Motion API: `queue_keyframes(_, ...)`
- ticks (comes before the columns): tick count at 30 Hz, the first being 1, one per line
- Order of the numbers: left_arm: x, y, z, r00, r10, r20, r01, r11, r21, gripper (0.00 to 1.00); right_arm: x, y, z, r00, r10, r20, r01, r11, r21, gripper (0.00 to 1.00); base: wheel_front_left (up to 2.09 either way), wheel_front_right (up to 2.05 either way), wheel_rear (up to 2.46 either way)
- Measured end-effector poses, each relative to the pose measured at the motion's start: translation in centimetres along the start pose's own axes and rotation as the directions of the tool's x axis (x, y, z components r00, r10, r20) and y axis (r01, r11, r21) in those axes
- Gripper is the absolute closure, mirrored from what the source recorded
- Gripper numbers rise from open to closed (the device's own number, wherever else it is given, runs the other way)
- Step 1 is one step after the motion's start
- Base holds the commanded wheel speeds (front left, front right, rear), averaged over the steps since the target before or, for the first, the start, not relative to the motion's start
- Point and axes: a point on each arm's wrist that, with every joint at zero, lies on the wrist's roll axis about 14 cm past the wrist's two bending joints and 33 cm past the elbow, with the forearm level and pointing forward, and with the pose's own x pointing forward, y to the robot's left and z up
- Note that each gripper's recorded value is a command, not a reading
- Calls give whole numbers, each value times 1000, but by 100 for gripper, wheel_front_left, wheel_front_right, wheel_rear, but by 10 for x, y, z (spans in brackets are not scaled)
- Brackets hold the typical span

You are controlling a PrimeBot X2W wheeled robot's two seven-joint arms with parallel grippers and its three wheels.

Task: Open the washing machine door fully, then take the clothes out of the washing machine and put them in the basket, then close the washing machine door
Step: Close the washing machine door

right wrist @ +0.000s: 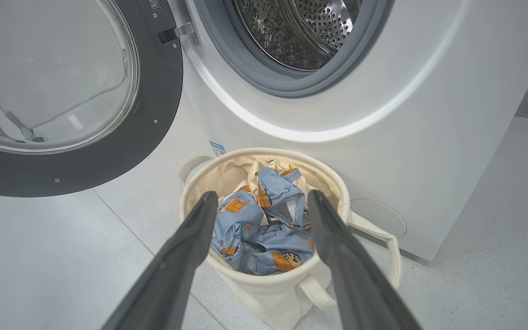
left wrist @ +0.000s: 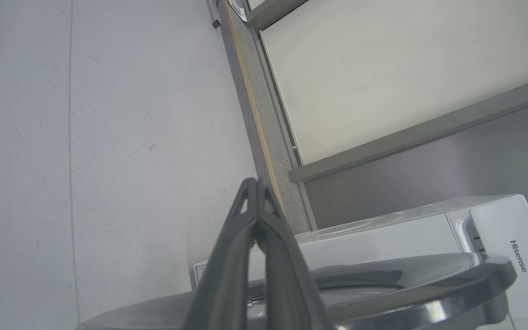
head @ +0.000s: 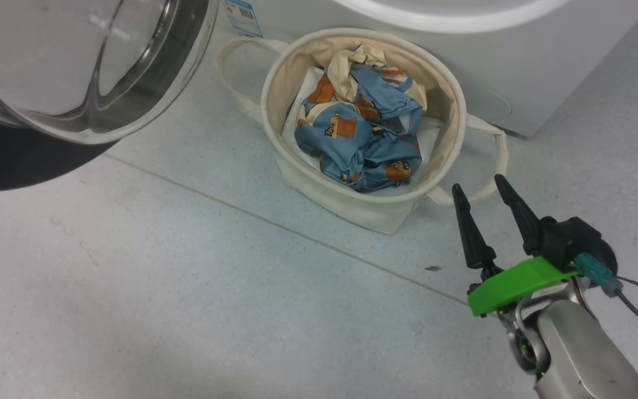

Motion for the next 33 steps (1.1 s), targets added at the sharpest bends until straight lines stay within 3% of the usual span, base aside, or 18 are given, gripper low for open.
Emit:
queue_keyframes(19,13,-13,-47,989,-40,-141,51,996,75,100,6,-4,-1,1000,7,-7,-7,1000,-20,0,0,0,0)
queue_keyframes(33,-34,-16,-85,935,-97,-342,163,971,172,100,-4,19,18,999,25,24,-25,1000,-5,0,0,0,0)
